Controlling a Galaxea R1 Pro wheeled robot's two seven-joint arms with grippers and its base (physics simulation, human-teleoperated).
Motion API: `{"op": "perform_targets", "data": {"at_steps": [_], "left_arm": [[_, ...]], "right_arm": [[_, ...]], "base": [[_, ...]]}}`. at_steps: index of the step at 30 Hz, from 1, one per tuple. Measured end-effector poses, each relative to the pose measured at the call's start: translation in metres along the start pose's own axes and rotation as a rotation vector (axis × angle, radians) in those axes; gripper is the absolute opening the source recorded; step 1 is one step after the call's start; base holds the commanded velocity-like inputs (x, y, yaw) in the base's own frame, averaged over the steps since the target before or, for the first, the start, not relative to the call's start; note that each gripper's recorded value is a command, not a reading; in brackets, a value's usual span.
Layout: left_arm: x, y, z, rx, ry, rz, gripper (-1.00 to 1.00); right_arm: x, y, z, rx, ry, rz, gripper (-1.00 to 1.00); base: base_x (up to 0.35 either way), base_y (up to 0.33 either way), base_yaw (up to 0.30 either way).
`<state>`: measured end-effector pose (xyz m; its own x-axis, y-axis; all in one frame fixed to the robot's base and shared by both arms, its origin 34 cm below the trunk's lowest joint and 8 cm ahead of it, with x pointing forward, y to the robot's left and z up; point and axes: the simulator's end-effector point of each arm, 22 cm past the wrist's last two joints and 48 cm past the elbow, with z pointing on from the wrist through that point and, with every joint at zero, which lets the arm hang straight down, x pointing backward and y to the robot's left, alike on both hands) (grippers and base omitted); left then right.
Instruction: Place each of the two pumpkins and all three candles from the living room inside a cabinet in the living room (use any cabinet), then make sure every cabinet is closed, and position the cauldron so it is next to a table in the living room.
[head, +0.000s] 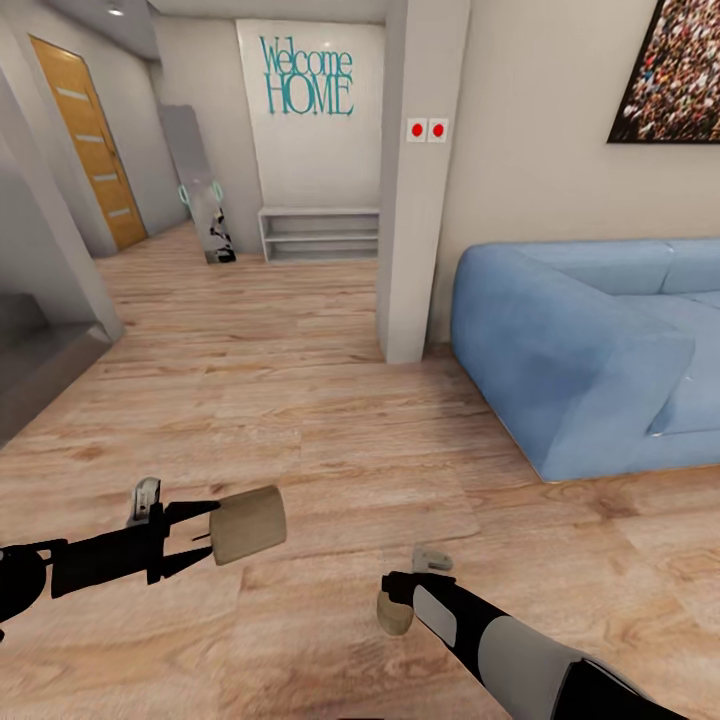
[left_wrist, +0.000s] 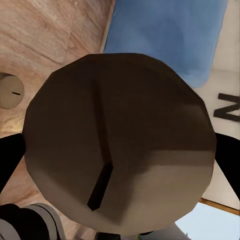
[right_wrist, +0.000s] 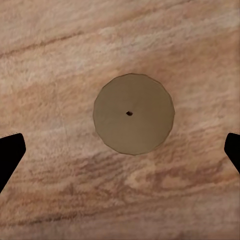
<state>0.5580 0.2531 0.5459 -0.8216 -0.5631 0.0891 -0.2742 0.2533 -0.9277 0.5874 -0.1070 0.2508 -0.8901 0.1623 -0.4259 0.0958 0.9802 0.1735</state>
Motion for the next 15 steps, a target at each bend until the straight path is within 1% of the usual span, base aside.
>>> {"op": "perform_targets", "data": {"at_steps": [15], "left_arm": [[-0.004,0.027,0.011,-0.035,0.015,-0.044,-1.0]], "right_arm": [[0.026,-0.006,0.02,0.008,0.056,0.006,1.0]], "base": [[0.0,0.0,0.0]]}}
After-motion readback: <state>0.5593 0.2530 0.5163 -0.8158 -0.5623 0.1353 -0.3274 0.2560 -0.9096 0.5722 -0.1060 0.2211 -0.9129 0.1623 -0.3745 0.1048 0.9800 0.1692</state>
